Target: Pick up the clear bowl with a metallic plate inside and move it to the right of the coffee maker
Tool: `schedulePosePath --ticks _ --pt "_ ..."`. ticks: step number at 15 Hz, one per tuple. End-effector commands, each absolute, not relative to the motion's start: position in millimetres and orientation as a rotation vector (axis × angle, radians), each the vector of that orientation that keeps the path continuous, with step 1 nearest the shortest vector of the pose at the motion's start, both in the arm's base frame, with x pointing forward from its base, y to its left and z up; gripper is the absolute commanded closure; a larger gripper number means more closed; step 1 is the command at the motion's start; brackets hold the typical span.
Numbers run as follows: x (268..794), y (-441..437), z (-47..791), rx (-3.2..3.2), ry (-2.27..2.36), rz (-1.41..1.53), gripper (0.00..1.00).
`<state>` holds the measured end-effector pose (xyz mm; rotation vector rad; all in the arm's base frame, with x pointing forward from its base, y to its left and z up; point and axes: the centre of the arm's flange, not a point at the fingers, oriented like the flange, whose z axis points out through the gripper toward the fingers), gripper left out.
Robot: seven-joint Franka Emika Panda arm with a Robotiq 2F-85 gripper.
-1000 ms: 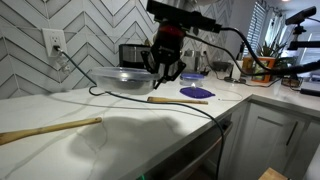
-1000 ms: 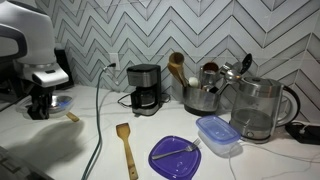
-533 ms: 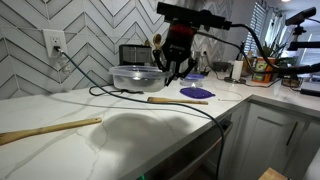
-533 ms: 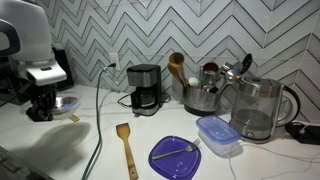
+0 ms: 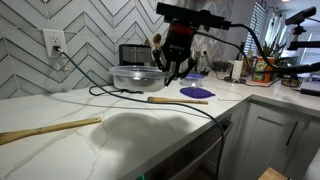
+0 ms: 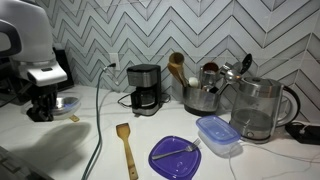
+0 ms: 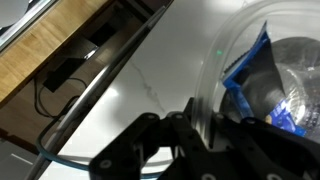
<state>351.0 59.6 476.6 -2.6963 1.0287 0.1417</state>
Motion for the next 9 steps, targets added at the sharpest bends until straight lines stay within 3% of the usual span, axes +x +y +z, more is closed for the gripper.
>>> schedulePosePath --ticks 1,9 --pt "380 31 475 -2.590 1.191 0.124 0.98" --pt "429 -65 461 -2.276 1.617 -0.034 0.98"
